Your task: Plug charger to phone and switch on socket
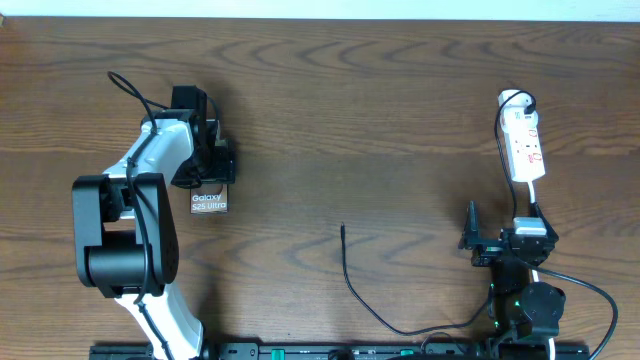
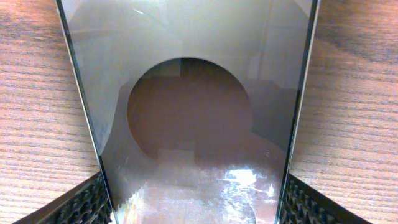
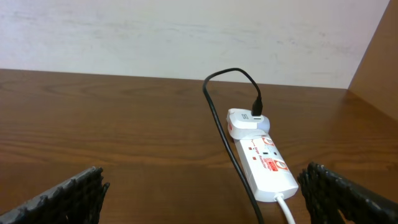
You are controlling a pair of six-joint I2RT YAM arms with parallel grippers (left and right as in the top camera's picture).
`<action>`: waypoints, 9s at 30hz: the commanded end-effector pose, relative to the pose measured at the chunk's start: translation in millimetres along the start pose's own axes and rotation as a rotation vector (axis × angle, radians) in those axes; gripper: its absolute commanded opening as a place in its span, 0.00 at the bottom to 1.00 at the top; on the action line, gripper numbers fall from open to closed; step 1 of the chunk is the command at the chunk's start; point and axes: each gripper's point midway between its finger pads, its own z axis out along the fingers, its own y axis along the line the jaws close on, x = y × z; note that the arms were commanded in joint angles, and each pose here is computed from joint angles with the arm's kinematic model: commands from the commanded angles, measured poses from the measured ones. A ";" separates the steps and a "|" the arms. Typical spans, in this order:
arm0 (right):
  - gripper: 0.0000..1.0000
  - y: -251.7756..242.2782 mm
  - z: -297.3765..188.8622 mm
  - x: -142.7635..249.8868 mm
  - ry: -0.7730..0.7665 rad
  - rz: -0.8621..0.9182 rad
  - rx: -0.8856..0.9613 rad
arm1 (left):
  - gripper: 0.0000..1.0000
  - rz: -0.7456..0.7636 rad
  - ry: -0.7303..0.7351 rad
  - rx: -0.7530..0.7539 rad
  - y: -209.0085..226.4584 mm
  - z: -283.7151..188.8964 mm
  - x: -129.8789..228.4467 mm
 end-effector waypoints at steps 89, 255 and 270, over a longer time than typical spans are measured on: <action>0.99 2.1 0.0 1.0 0.003 -0.013 -0.009 | 0.08 -0.008 -0.283 0.130 -22.5 -97.1 -39.5; 0.99 170.0 86.7 -22.5 0.849 0.772 -1.124 | 0.08 -1.228 0.165 0.536 -82.7 -136.9 5.5; 0.99 209.6 91.5 6.3 1.026 0.810 -0.938 | 0.07 -1.292 0.079 0.347 -89.1 -122.0 14.4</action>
